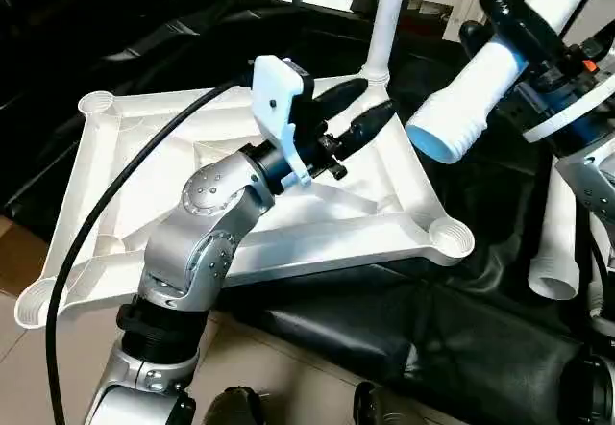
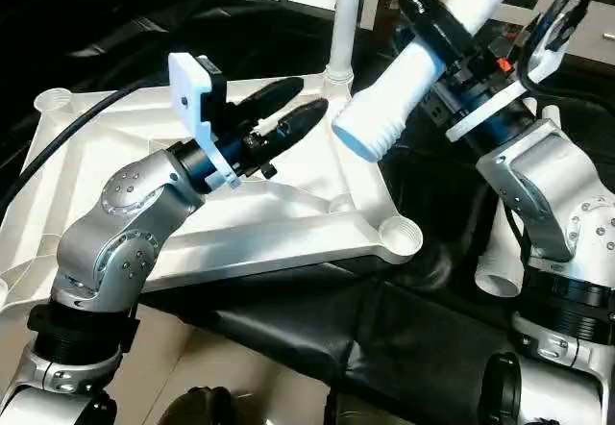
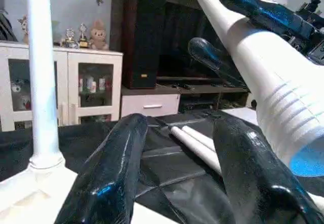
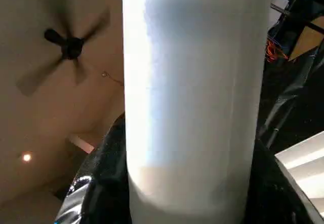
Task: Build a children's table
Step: Insert table leg to table base
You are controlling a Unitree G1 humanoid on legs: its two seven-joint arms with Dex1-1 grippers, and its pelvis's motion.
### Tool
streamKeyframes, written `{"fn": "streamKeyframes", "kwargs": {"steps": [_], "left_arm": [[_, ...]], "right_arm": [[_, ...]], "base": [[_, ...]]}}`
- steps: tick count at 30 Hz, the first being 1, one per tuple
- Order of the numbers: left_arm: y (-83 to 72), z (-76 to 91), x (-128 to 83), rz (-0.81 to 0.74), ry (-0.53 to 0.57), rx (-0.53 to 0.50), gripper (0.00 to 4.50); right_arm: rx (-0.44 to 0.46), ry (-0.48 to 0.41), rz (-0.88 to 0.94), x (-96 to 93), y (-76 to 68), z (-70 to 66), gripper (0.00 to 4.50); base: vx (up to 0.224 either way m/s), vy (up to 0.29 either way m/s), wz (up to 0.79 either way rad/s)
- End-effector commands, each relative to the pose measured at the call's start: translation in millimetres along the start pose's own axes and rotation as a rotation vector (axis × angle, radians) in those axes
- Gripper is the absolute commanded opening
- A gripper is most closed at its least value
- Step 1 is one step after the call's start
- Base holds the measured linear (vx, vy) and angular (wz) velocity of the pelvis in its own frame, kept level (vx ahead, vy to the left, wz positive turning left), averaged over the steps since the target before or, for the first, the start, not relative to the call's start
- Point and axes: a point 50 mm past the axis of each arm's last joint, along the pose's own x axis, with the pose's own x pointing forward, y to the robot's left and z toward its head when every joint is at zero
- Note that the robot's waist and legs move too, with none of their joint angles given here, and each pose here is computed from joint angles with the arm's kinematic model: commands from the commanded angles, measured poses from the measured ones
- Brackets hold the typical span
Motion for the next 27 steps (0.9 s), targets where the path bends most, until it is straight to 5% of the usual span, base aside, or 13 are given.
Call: {"fn": "streamKeyframes", "kwargs": {"steps": [1, 10, 14, 27], "left_arm": [[4.8, 2.6, 1, 0.024, -0.002, 0.022, 2.45], [9.3, 0.9, -6, -0.011, 0.032, 0.039, 2.45], [-10.3, -6.5, -17, -0.213, 0.103, 0.012, 2.45], [-18.6, 11.8, -4, -0.251, 0.003, 0.024, 2.45]], "right_arm": [[-0.02, 0.01, 0.023, -0.2, 7.2, -1.1, 1.82], [-0.023, -0.012, 0.017, 0.4, 7.9, 0.7, 1.82], [-0.023, -0.02, 0.026, 1.8, 9.8, 3.2, 1.82], [-0.051, -0.014, 0.027, 8.4, 19.2, 4.4, 1.82]], "base": [[0.0, 0.0, 0.0], [0.0, 0.0, 0.0], [0.0, 0.0, 0.0], [0.0, 0.0, 0.0]]}}
